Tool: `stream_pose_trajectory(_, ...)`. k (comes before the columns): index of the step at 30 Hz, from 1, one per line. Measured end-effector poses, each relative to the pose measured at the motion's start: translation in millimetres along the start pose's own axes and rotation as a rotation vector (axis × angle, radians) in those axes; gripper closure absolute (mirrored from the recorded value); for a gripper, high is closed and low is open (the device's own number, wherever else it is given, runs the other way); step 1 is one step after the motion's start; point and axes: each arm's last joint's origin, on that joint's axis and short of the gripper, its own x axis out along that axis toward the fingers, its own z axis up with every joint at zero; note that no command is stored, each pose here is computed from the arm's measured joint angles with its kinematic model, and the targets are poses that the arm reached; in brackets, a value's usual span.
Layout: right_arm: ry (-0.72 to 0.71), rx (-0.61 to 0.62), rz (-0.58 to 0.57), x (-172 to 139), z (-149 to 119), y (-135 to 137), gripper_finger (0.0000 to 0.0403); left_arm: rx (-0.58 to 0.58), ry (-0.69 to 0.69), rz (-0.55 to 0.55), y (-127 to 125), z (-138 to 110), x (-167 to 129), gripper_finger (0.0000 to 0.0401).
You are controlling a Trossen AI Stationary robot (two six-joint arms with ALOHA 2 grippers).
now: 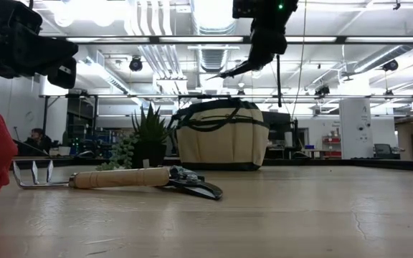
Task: Pick & Place Garden tools in Gardening bag
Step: Put the right green shear scissors into the gardening bag
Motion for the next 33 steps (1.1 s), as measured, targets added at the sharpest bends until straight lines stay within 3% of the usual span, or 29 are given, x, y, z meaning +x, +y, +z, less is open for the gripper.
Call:
stream_pose_trajectory(8,-0.062,0.008,0.112,16.7,3.5,-14.0,0.0346,0.0,0.0,0.0,0.0,0.0,0.0,0.0373)
stream_pose_trajectory(15,-0.023,0.016,0.084,41.1,2.3,-22.2,0.0346,0.0,0.0,0.0,0.0,0.0,0.0,0.0373)
stream_pose_trajectory(33,0.122,-0.06,0.108,92.0,-2.8,-2.5,0.0346,0.0,0.0,0.0,0.0,0.0,0.0,0.0373)
